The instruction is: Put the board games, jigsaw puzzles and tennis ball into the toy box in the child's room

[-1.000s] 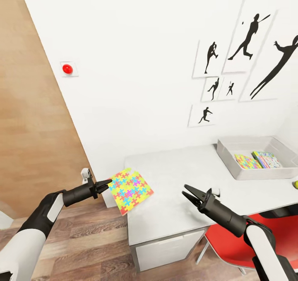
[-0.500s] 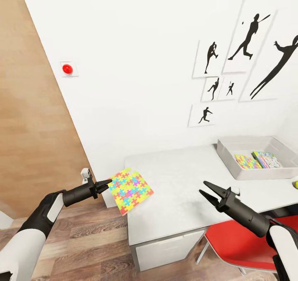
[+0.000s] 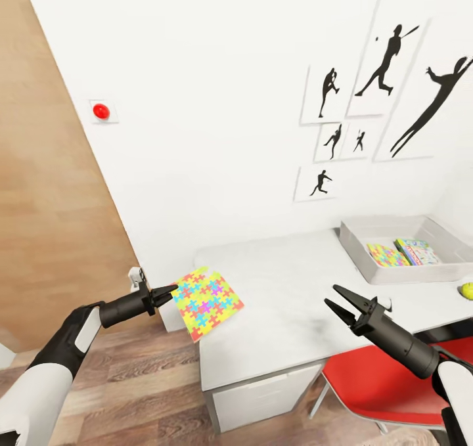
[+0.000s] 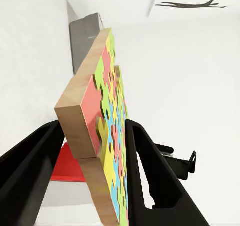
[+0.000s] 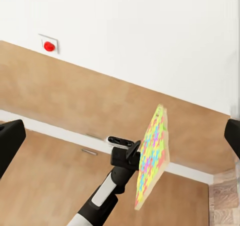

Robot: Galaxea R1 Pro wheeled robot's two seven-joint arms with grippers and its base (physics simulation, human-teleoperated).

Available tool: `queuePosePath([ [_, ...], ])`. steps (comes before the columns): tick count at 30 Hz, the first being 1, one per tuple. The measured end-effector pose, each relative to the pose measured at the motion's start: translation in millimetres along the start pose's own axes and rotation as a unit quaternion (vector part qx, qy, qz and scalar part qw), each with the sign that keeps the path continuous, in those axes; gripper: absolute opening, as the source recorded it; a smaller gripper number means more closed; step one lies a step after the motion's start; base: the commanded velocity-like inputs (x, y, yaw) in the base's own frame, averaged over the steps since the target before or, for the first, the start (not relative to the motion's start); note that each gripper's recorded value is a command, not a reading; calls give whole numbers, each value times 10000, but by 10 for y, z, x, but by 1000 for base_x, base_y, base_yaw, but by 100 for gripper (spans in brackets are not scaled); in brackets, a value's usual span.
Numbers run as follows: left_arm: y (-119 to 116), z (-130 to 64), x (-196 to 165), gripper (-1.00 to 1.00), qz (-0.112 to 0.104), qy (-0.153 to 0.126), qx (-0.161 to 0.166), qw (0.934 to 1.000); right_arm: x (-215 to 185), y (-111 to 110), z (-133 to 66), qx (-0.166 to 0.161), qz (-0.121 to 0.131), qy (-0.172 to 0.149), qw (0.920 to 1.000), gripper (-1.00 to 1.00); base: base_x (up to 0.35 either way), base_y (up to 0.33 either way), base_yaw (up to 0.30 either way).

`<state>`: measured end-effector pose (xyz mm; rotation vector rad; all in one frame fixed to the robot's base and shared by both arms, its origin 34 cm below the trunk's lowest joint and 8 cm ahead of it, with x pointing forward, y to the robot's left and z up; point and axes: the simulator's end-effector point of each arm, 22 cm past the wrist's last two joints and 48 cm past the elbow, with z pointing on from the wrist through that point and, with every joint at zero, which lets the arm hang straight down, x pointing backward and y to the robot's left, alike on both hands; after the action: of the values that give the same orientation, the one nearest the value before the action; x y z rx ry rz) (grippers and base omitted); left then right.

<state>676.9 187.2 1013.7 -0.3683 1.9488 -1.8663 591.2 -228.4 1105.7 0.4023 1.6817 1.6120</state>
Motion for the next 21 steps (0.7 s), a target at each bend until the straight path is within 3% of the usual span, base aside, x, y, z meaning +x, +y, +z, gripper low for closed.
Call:
queuePosePath([
  [21,-113,-3,-9,-100,102,-4,36,9999,-3,103,4,-92,-50,-27,9999,100,0,0,-230],
])
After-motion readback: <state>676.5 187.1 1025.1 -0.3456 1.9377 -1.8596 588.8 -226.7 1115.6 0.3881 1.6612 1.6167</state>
